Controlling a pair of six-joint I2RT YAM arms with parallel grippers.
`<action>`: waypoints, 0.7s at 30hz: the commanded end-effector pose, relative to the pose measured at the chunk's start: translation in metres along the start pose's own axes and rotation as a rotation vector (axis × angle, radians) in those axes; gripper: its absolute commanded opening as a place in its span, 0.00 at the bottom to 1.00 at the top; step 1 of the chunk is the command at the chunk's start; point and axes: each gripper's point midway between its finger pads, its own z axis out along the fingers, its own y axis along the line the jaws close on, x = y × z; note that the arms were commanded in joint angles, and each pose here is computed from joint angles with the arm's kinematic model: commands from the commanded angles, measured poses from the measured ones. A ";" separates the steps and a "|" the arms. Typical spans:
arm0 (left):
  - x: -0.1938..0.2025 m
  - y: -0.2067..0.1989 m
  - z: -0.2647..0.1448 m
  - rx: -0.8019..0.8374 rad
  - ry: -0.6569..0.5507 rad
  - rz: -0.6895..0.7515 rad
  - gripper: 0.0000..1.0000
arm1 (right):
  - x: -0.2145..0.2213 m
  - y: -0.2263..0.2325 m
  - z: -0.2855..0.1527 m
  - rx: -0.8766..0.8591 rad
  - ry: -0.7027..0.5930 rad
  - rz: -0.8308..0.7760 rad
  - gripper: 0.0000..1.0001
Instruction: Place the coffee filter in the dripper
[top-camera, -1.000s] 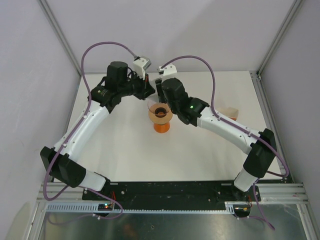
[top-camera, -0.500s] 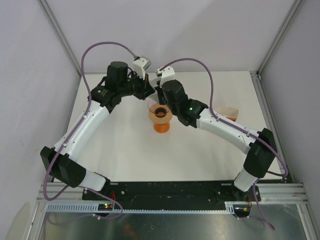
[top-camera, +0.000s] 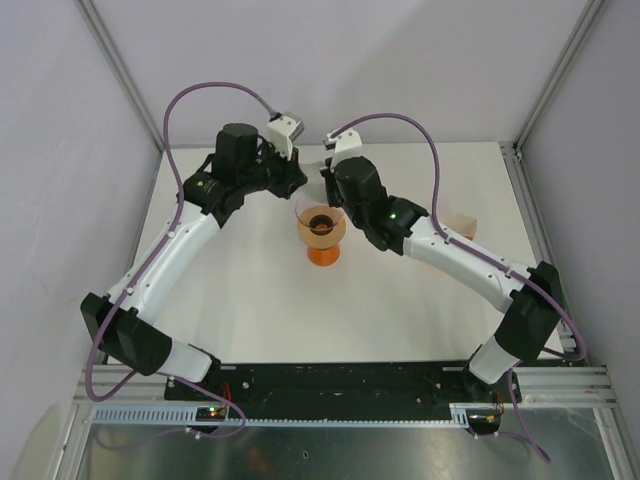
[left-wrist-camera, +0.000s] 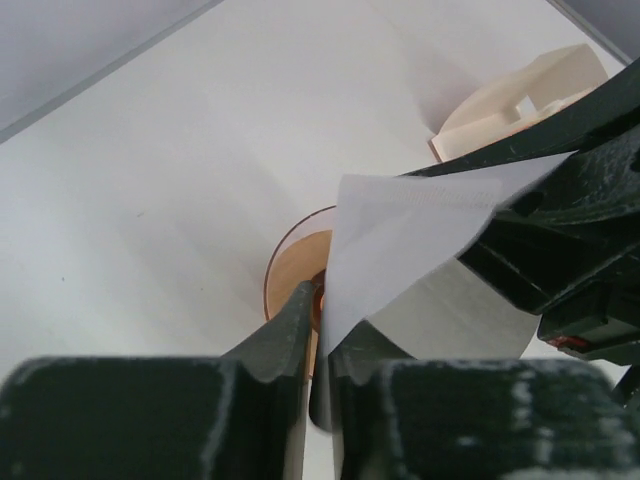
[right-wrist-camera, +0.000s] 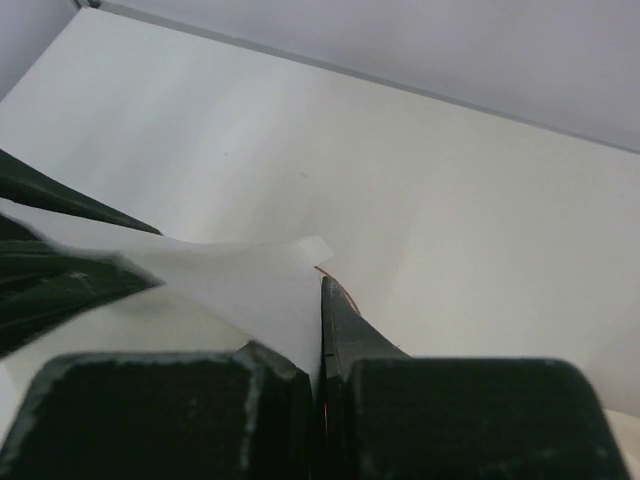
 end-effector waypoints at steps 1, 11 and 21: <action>-0.032 0.004 -0.022 -0.042 -0.092 0.068 0.22 | -0.005 -0.014 -0.001 0.022 0.020 -0.002 0.00; -0.040 -0.003 -0.033 0.016 -0.113 0.036 0.55 | 0.022 0.009 0.011 -0.121 0.204 0.063 0.00; -0.029 0.011 -0.036 -0.006 -0.089 0.026 0.59 | 0.045 0.032 0.000 -0.269 0.392 0.124 0.00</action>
